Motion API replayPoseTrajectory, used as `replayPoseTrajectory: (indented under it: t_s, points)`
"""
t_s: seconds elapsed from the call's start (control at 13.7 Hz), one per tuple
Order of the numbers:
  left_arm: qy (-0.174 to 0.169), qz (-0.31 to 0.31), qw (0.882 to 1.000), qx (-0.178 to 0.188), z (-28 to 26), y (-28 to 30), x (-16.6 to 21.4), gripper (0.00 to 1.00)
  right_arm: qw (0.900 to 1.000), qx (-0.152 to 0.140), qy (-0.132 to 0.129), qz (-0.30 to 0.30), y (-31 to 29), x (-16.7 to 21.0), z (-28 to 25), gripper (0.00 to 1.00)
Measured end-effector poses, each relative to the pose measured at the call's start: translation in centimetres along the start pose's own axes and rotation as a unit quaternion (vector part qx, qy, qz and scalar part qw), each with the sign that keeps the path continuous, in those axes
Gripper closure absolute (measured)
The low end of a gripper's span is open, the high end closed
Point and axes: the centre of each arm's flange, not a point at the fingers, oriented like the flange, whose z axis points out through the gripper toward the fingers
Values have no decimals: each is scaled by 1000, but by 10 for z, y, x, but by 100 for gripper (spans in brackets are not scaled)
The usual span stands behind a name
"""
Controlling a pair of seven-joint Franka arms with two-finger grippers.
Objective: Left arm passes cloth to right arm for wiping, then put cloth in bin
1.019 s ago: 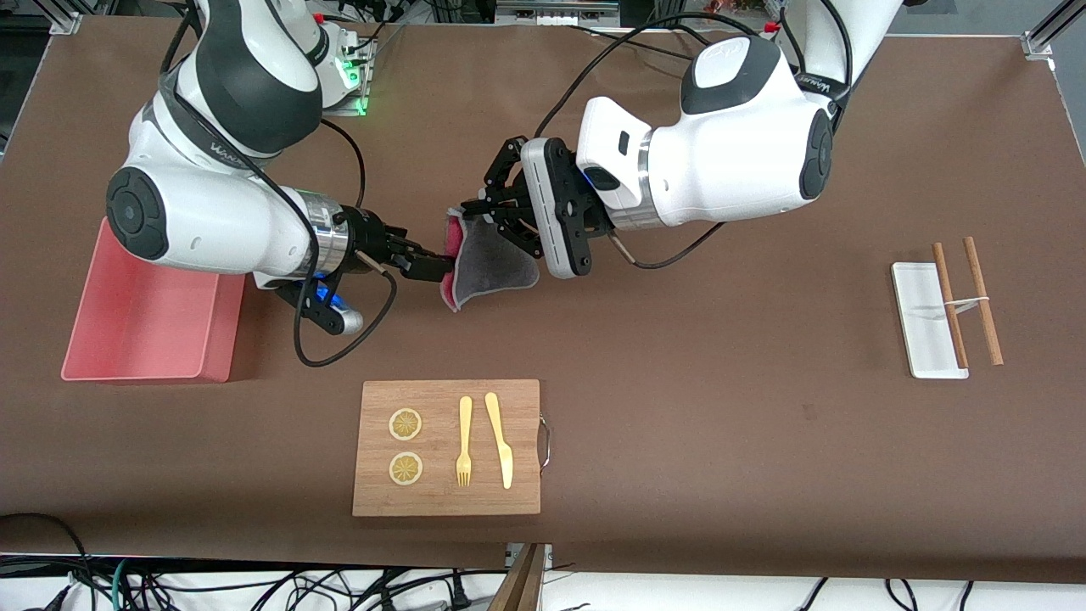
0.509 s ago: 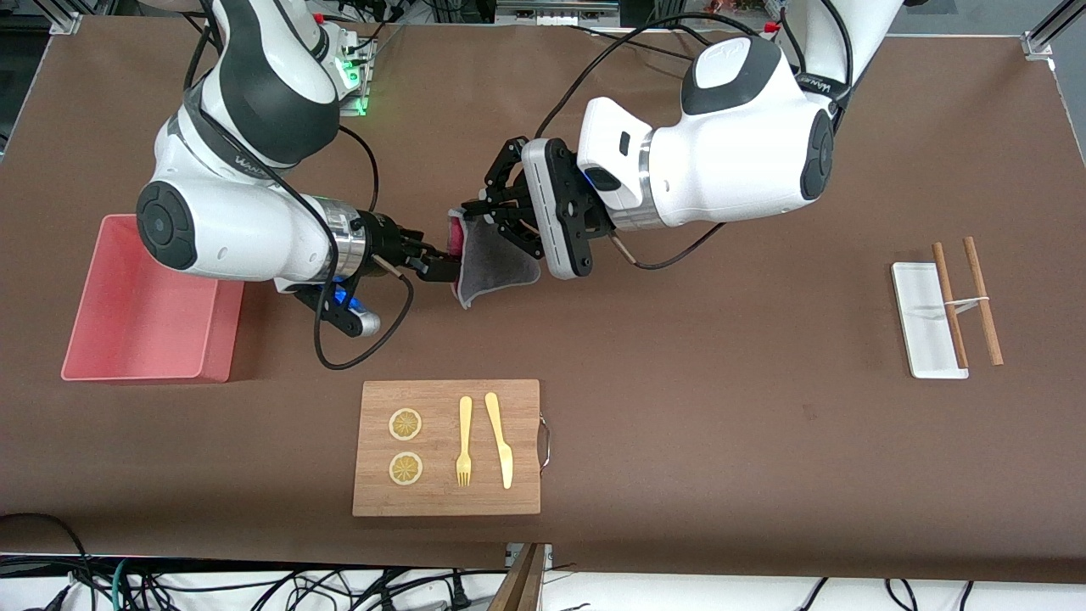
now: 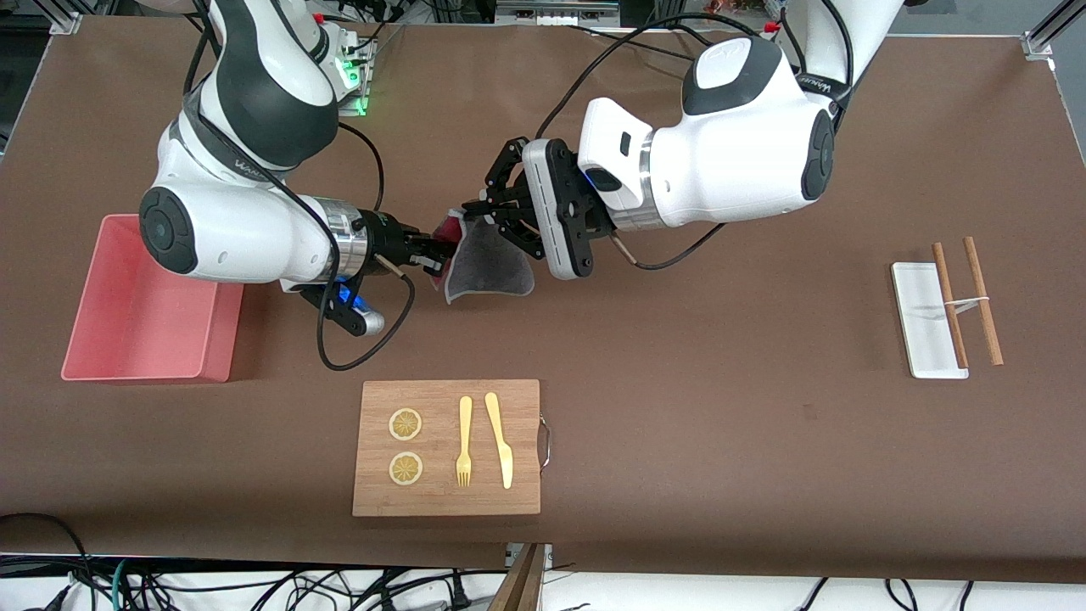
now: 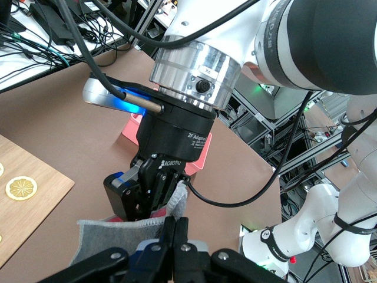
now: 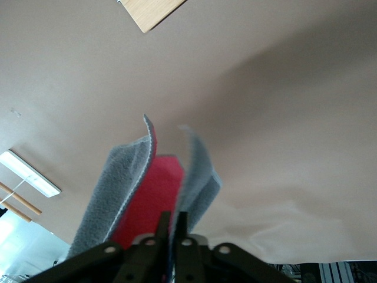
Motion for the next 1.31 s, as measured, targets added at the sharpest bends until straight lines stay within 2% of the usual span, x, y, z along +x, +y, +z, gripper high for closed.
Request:
replayPoseTrajectory:
  t_s: [0.44, 0.58, 0.73, 1.16, 1.31]
  points:
    - [0, 0, 1000, 0, 0, 0, 0, 98, 1000, 6, 9, 14, 10, 14, -12, 98]
    - [1, 0, 1000, 1, -1, -1, 0, 84, 1000, 8, 15, 22, 16, 23, -19, 98]
    - [1, 0, 1000, 1, -2, -1, 0, 63, 1000, 7, 15, 27, 20, 28, -19, 98]
    - [7, 2, 1000, 5, -11, 2, 3, 1, 999, -27, -15, 30, 30, 43, 29, 98]
    - [10, 1, 1000, 16, -34, -2, 5, 0, 999, -38, -17, 27, 24, 48, 58, 98]
